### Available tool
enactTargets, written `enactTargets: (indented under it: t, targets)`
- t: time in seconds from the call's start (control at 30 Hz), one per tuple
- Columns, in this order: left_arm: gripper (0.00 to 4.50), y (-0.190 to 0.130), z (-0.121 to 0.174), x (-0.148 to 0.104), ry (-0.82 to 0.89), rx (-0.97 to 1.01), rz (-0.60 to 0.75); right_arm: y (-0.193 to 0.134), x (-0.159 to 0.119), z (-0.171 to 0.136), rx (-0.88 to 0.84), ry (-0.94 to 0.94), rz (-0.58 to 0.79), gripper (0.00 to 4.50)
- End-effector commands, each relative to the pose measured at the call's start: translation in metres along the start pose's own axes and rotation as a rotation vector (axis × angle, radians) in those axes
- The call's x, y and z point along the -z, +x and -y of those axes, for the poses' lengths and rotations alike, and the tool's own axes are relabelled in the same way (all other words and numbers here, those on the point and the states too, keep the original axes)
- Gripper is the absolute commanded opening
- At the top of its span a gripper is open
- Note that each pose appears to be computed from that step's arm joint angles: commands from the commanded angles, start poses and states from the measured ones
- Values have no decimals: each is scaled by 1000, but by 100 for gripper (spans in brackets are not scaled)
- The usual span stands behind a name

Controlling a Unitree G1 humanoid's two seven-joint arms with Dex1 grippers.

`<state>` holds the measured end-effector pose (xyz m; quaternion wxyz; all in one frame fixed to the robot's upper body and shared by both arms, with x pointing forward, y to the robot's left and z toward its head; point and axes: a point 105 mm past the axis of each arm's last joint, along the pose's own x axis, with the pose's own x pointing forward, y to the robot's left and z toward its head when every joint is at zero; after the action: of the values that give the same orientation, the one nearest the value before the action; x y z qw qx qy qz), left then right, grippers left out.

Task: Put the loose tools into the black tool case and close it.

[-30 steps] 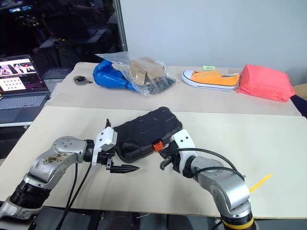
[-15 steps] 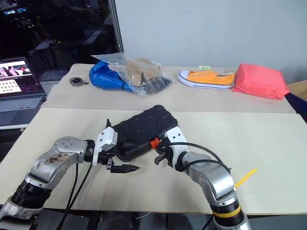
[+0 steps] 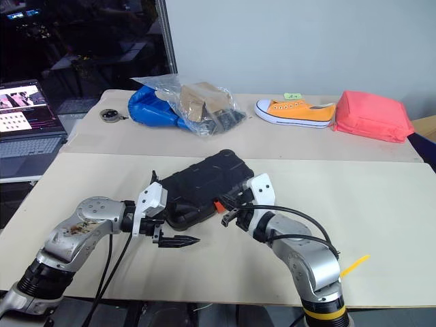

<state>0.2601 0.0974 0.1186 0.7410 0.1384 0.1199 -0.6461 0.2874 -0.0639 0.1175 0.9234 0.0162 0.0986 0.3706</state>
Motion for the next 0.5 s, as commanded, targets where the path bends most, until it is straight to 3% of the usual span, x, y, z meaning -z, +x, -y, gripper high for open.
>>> enactTargets:
  t: [0.03, 0.5]
  targets:
    - [436, 2, 4, 20, -74, 6, -61, 6, 15, 2, 18, -54, -41, 8]
    - [436, 5, 6, 19, -80, 0, -55, 13, 55, 5, 42, -63, -139, 8]
